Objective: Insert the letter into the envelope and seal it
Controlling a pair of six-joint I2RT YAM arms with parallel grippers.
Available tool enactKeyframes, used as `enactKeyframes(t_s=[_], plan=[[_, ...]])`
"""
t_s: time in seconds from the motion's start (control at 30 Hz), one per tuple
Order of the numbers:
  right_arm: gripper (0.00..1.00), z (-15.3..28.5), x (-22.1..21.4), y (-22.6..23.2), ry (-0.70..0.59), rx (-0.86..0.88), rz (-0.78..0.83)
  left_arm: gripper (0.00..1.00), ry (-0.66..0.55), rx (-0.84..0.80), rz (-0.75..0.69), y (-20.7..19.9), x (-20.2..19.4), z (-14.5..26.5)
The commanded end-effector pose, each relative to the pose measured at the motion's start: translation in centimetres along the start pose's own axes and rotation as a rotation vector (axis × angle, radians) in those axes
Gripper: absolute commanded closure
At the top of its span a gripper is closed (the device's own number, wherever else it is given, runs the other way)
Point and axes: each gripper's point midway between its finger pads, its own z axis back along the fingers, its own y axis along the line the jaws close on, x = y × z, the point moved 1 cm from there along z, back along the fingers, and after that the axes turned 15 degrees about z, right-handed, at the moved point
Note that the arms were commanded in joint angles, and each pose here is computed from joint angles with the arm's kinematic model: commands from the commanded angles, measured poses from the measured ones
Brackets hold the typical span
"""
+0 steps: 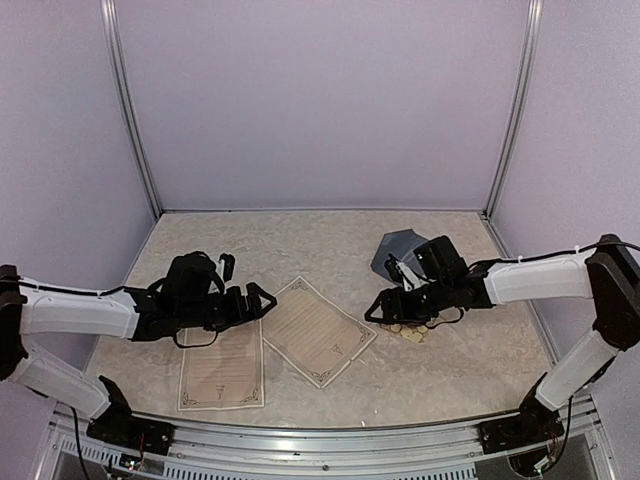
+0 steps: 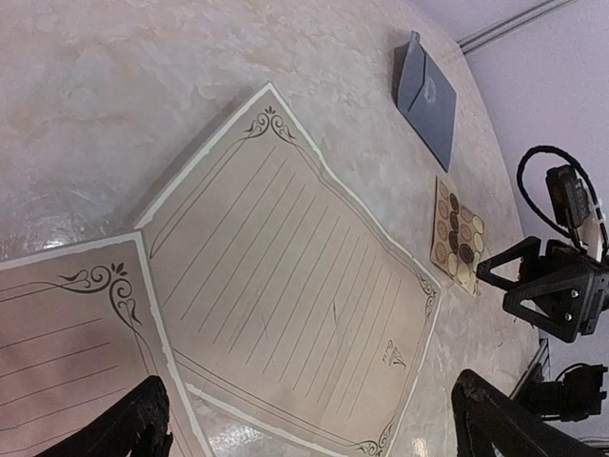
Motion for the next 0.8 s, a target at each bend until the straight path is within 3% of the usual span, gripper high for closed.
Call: enactKeyframes(t_s=[0.0,0.43,0.77], plan=[[0.27,0.4,-0.6,0.4,-0.046,0.039,-0.121,0.02,0.057,-0.125,-0.016,-3.3,-1.4,-1.4],[0.31,-2.1,-1.7,-0.9,-0.013,0.031,-0.167,0.02,0.171,-0.158,-0.030,-3.8,-4.8,-5.4],[0.32,-3.7,-0.9,-2.2,0.025,0.008,-0.123,0.02,0.195,-0.055,-0.040,-0.2,-6.1,-6.7]])
